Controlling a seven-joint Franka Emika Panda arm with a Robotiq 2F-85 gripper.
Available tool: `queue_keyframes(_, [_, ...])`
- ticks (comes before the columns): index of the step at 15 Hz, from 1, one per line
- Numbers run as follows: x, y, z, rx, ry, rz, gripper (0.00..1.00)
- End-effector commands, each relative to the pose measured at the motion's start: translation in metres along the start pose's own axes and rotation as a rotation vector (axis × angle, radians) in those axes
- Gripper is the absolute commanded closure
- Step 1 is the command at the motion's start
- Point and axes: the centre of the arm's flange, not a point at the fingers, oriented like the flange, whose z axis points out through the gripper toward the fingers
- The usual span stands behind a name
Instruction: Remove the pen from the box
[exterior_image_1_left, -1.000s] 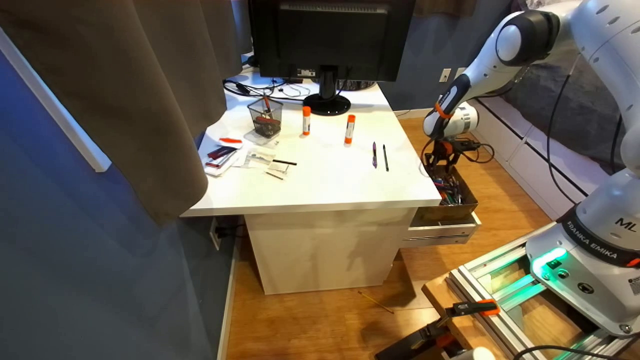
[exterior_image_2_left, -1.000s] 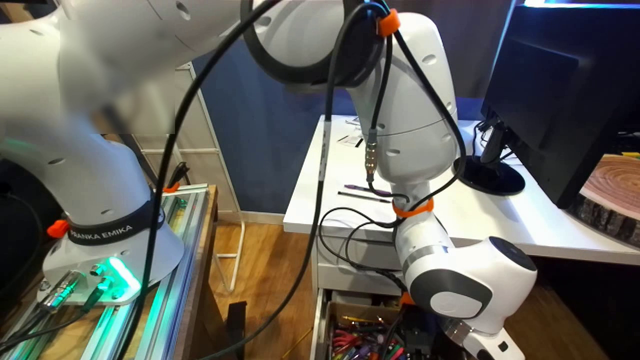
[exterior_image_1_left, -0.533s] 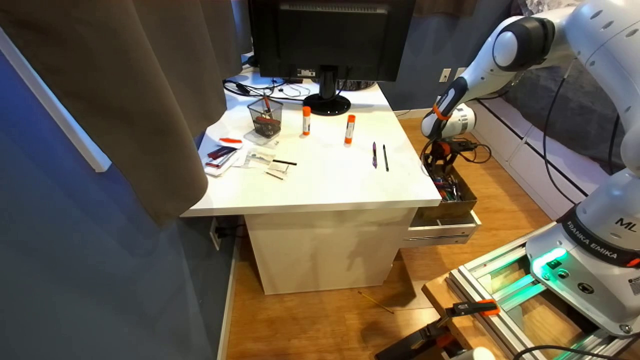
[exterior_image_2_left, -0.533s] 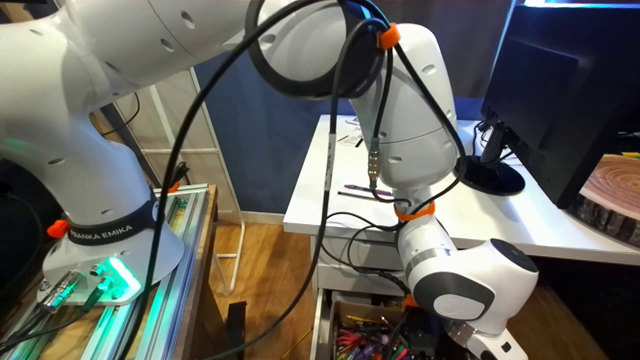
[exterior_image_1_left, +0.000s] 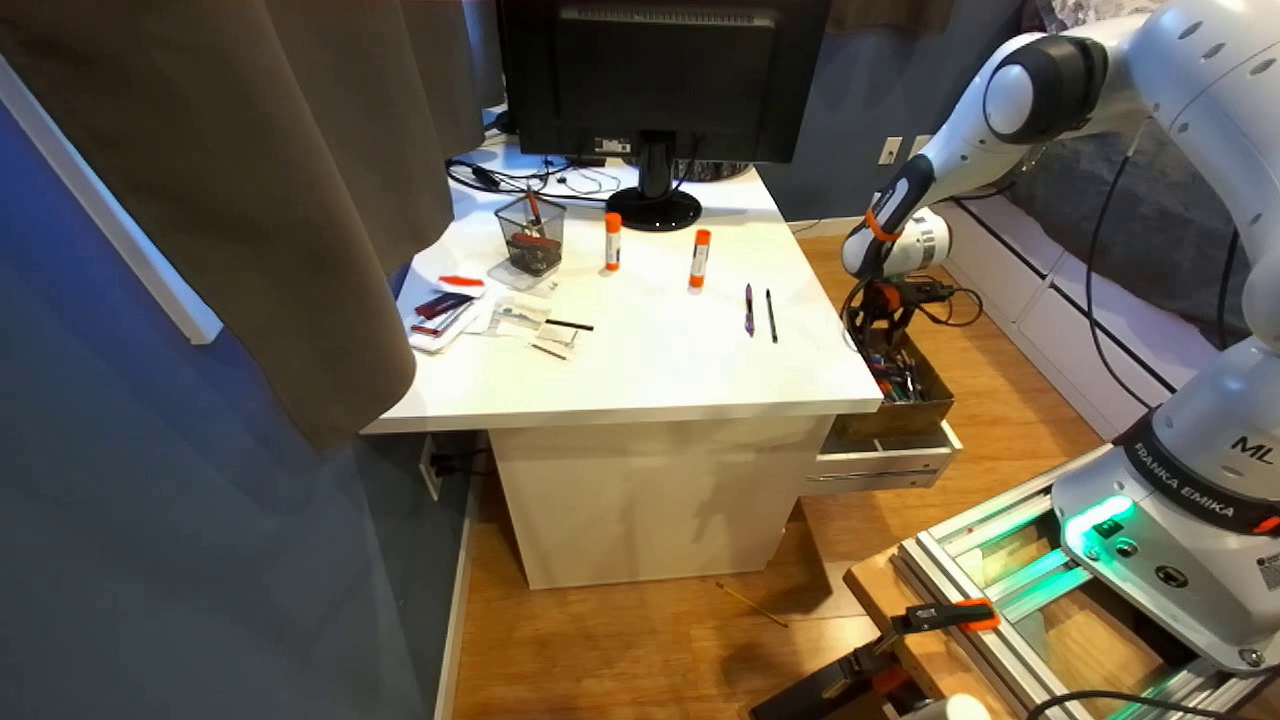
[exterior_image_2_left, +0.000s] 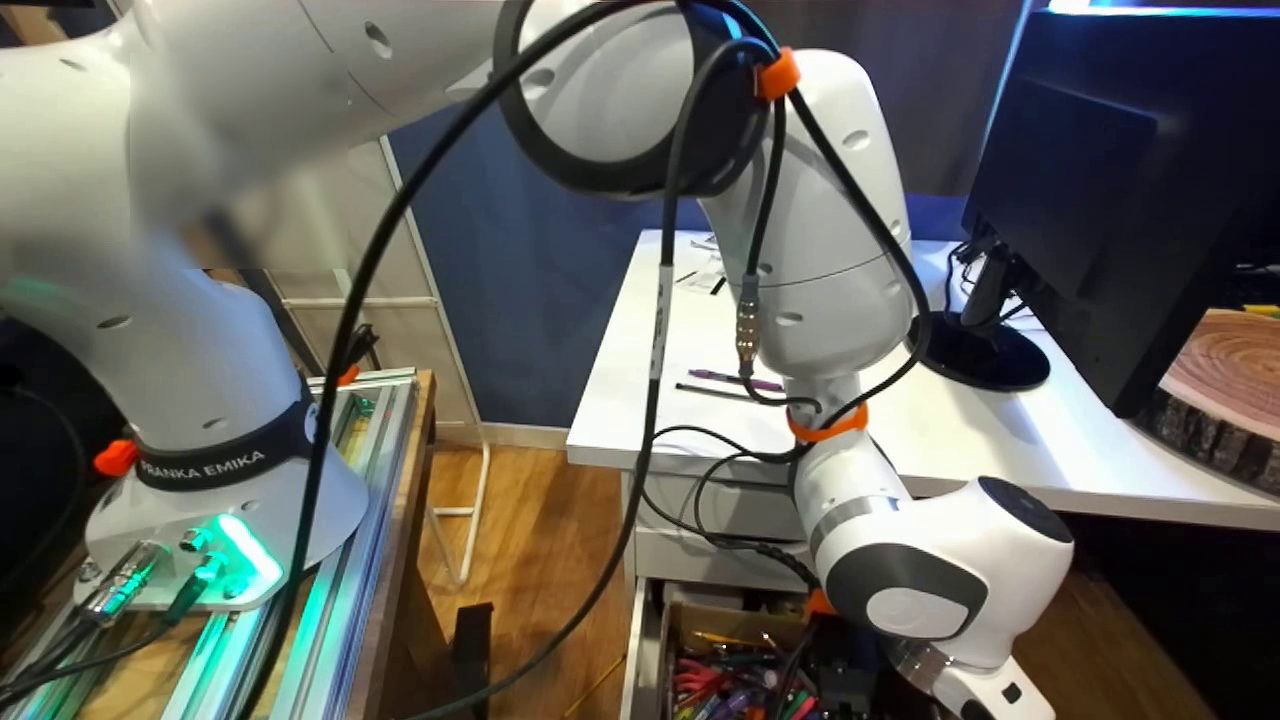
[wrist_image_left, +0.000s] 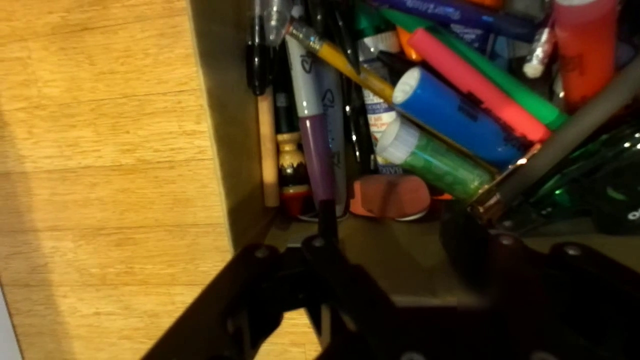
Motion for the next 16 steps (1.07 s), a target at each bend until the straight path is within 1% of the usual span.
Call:
queue_keyframes(1, [-0.015, -0.001, 0.001, -0.004, 0.034, 0.001, 0.42])
queue_keyframes(3, [-0.021, 0.001, 0.0, 0.004, 0.055, -0.001, 0.43])
queue_keyframes(4, [-0.026, 0.002, -0.001, 0.013, 0.068, -0.002, 0.46])
queue_keyframes(6, [-0.032, 0.003, -0.002, 0.024, 0.089, -0.002, 0.49])
queue_keyframes(7, [-0.036, 0.004, 0.0, 0.028, 0.092, -0.001, 0.47])
queue_keyframes(10, [-0.049, 0.005, 0.006, 0.034, 0.103, -0.001, 0.48])
queue_keyframes(14, [-0.057, 0.002, 0.008, 0.049, 0.144, -0.004, 0.47])
queue_keyframes(16, [-0.058, 0.001, 0.01, 0.044, 0.16, -0.003, 0.73])
